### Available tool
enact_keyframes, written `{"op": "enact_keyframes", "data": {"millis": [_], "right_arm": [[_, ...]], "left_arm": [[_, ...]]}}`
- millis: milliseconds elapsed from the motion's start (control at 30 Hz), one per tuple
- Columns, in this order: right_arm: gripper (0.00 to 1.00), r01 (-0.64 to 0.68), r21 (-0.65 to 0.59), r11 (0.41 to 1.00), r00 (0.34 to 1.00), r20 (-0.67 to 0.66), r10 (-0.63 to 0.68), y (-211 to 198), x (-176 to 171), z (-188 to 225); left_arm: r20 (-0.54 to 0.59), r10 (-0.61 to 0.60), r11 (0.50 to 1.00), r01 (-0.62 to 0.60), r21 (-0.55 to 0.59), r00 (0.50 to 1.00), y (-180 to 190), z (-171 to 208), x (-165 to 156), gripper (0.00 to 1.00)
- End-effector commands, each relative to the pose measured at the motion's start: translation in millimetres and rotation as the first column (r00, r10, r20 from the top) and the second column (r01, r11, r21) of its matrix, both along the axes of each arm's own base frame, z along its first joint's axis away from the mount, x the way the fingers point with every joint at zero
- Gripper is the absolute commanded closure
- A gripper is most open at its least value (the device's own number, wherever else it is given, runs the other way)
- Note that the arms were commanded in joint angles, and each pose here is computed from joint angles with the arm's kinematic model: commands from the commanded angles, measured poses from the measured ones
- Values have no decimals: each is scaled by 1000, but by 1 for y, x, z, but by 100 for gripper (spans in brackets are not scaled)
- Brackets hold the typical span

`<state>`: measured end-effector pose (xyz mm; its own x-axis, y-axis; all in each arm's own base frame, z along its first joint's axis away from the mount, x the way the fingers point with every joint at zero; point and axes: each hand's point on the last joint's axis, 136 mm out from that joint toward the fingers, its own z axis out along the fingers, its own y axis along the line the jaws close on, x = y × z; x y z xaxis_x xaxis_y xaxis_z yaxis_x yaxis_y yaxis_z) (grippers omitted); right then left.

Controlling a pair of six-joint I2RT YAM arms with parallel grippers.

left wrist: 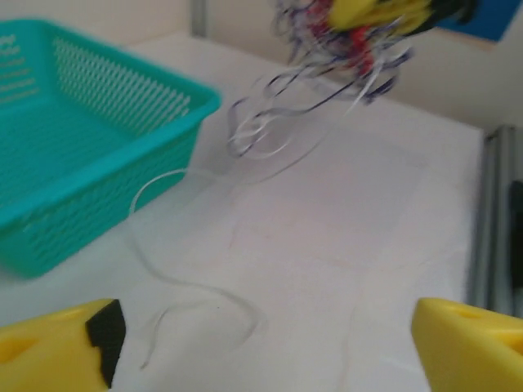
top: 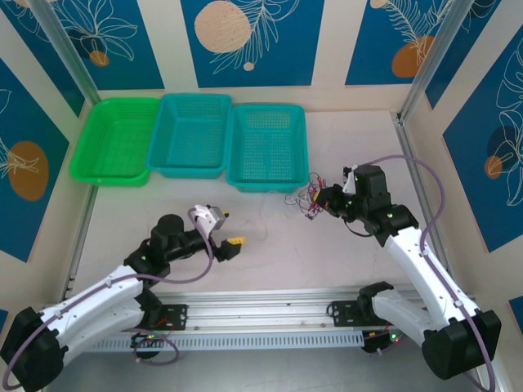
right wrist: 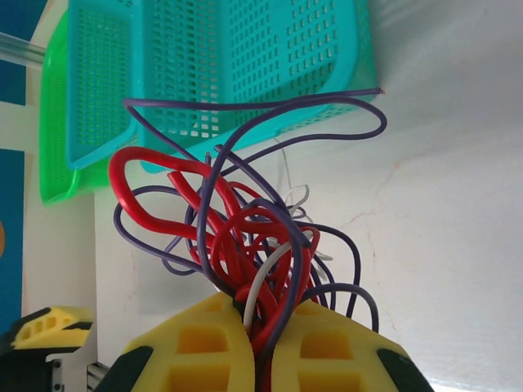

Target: Untangle the cables

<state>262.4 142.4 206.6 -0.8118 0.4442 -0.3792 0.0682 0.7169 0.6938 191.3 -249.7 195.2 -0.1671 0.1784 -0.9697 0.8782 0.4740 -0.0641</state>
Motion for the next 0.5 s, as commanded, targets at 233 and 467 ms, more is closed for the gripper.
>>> {"op": "enact_keyframes", "data": {"millis": [233,467], "right_arm": [[100,-127,11,992,991,41,126,36,-13,24],[100,-153,0,988,988,34,153,47,-21,22]], "left_arm": [[324,-270,961,234,148,907,-93,23,-18,0],[371,-109,992,79,95,922,-132,16,31,15]]}}
